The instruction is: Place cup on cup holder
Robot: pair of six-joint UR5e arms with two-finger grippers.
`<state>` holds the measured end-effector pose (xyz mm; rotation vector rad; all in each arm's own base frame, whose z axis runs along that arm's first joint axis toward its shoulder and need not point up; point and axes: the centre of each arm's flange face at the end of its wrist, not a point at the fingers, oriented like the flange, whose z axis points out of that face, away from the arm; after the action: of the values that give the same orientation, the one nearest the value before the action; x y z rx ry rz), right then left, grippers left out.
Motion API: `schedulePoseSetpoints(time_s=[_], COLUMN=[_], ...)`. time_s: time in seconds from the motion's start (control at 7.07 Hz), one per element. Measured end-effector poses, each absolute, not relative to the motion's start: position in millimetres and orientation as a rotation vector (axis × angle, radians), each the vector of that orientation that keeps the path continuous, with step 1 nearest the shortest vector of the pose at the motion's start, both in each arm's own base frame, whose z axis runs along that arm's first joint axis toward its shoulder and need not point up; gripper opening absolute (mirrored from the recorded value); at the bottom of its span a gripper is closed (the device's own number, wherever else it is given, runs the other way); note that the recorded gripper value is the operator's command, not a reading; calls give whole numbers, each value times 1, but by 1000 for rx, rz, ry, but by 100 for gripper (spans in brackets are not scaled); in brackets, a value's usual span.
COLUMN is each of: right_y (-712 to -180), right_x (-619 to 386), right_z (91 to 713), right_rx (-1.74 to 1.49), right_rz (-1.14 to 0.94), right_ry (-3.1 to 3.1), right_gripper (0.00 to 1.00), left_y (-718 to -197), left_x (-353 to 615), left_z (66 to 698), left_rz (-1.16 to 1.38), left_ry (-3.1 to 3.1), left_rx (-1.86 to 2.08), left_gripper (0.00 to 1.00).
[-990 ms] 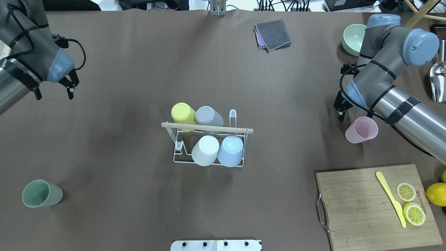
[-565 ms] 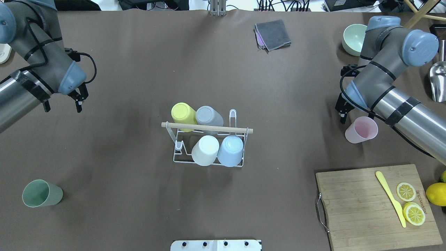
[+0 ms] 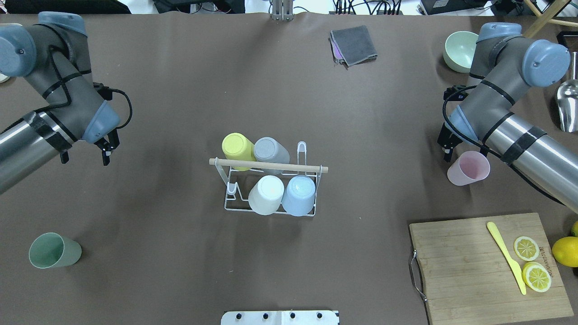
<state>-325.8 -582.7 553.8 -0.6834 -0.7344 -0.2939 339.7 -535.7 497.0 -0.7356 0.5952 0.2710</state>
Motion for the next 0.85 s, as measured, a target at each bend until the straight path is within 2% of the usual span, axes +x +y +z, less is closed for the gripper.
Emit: schedulePoseSetpoints(time_s=[0.85], right_y=[-577], right_x=[-342], right_z=[552], right_rx=[-704], right_rz=[-307], right_ry=[-734], right_gripper=[96], left_y=[-488], left_x=[355], left_z=[513], left_rz=[333], left_ry=[564], left_rx=[-758], left_gripper=[98])
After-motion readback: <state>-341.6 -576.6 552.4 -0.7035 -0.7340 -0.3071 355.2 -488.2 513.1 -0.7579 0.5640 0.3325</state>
